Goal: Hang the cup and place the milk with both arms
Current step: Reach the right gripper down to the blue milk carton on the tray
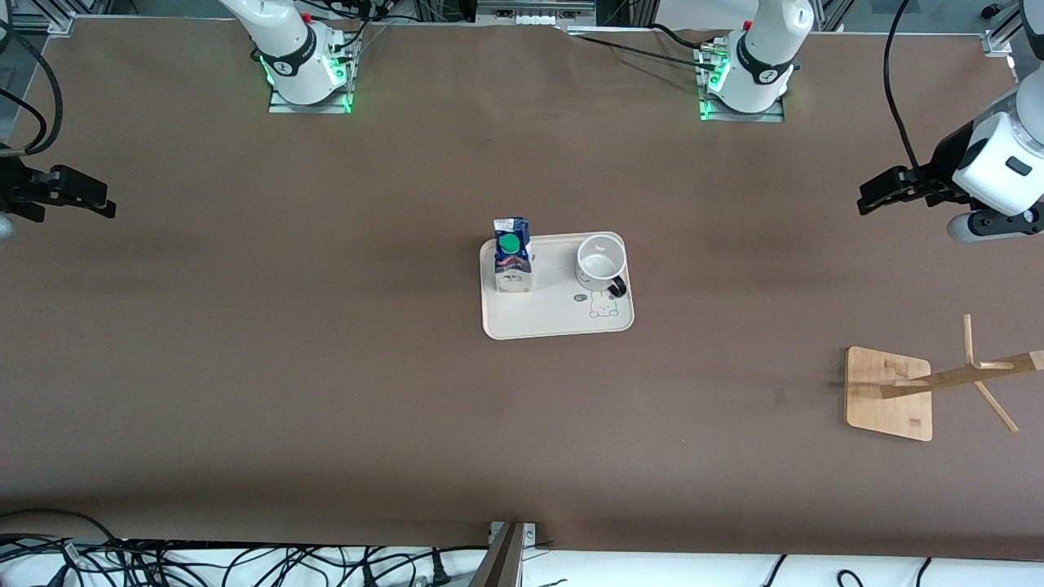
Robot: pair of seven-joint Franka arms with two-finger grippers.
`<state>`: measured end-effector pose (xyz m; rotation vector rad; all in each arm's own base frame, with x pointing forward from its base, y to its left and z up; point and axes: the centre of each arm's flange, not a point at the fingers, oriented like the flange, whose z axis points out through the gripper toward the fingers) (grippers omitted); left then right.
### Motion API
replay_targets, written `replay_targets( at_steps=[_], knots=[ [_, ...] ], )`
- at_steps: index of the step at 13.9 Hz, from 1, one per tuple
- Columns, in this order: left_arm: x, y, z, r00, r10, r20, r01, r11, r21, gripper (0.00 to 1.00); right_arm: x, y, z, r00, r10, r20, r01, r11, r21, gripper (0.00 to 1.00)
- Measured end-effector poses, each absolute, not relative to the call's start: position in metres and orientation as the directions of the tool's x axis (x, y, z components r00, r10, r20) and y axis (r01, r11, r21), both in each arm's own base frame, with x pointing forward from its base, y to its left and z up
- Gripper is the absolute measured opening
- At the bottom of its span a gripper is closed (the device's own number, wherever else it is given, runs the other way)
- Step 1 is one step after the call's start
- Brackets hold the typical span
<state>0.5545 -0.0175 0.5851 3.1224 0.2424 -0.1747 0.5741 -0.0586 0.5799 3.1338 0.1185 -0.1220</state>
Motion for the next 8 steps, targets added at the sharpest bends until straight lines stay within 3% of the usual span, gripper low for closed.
replay_targets(
  at_steps=[8],
  knots=[
    [0.555,-0.017,0.585,0.982,0.155,-0.111,0.155,-0.988,-0.003,1.00,0.577,-0.056,0.568,0.991,0.079,-0.106,0.078,-0.997,-0.011,1.00]
  ],
)
